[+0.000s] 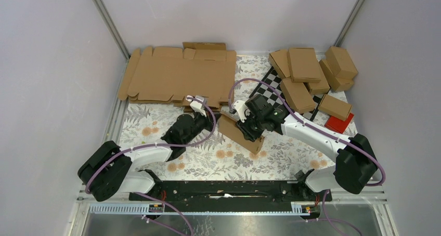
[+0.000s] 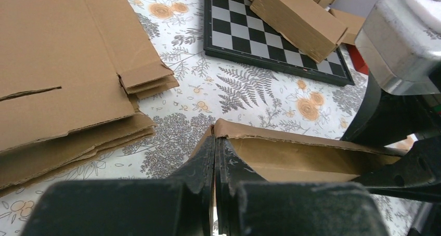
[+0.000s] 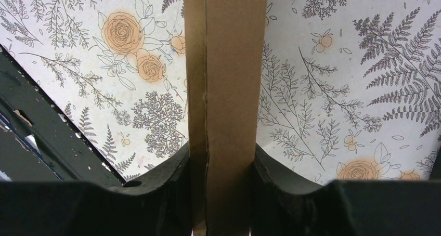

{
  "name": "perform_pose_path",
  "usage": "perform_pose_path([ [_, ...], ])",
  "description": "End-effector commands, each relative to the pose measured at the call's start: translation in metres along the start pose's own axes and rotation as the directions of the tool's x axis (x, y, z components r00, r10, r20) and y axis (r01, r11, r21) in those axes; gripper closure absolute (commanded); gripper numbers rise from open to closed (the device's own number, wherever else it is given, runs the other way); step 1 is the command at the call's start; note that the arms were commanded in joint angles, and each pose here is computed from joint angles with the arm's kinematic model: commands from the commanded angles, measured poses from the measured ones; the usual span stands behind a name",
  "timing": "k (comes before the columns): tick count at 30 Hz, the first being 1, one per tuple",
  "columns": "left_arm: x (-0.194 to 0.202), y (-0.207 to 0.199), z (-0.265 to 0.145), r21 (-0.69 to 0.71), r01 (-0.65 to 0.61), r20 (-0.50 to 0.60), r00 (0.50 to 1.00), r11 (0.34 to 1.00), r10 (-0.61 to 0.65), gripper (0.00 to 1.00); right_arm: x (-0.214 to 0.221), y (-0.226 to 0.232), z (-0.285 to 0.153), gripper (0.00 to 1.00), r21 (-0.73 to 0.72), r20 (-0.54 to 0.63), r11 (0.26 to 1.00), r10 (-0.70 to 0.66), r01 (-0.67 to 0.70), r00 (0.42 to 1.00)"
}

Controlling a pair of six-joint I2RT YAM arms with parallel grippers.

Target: Fold the paper box

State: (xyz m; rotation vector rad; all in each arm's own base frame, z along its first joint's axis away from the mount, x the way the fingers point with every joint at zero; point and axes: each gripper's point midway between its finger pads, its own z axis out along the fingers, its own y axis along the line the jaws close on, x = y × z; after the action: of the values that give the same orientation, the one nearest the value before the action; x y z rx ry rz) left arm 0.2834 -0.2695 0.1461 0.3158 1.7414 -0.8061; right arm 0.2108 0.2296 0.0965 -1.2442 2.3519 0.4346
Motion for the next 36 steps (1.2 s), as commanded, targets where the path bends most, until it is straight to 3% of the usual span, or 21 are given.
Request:
perform_pose_path([
  [1,0.051,0.025,-0.009,-0.149,-0.084,-0.154,0.986,0.985,0.061,1.0,-0.006,0.006,-0.002,0.7,-0.028,-0.001,0.999,-0.025,0.025,1.0],
  [5,0.046,0.02,-0.014,-0.146,-0.07,-0.151,0.987,0.987,0.048,0.98,-0.006,0.005,-0.002,0.7,-0.024,0.001,0.999,-0.027,0.027,1.0],
  [17,-0.006,-0.007,-0.036,-0.115,0.027,-0.135,0.99,0.993,-0.042,0.52,-0.004,0.004,-0.001,0.7,-0.022,-0.005,0.999,-0.026,0.026,1.0],
  [20,-0.023,-0.008,-0.035,-0.093,0.093,-0.091,0.991,0.991,-0.101,0.47,-0.004,0.005,-0.002,0.7,-0.025,-0.003,0.999,-0.027,0.027,1.0],
  [24,-0.042,-0.003,-0.025,-0.026,0.221,-0.083,0.972,0.975,-0.222,0.32,-0.004,0.005,-0.002,0.7,-0.026,-0.002,0.999,-0.027,0.027,1.0],
  [33,-0.073,-0.009,-0.001,0.057,0.298,-0.066,0.953,0.953,-0.294,0.3,-0.002,0.005,-0.005,0.7,-0.021,0.004,0.999,-0.024,0.024,1.0],
  [36,-0.068,-0.004,0.007,0.028,0.307,-0.1,0.948,0.951,-0.303,0.36,-0.002,0.006,-0.006,0.7,-0.021,0.006,0.999,-0.025,0.025,1.0],
])
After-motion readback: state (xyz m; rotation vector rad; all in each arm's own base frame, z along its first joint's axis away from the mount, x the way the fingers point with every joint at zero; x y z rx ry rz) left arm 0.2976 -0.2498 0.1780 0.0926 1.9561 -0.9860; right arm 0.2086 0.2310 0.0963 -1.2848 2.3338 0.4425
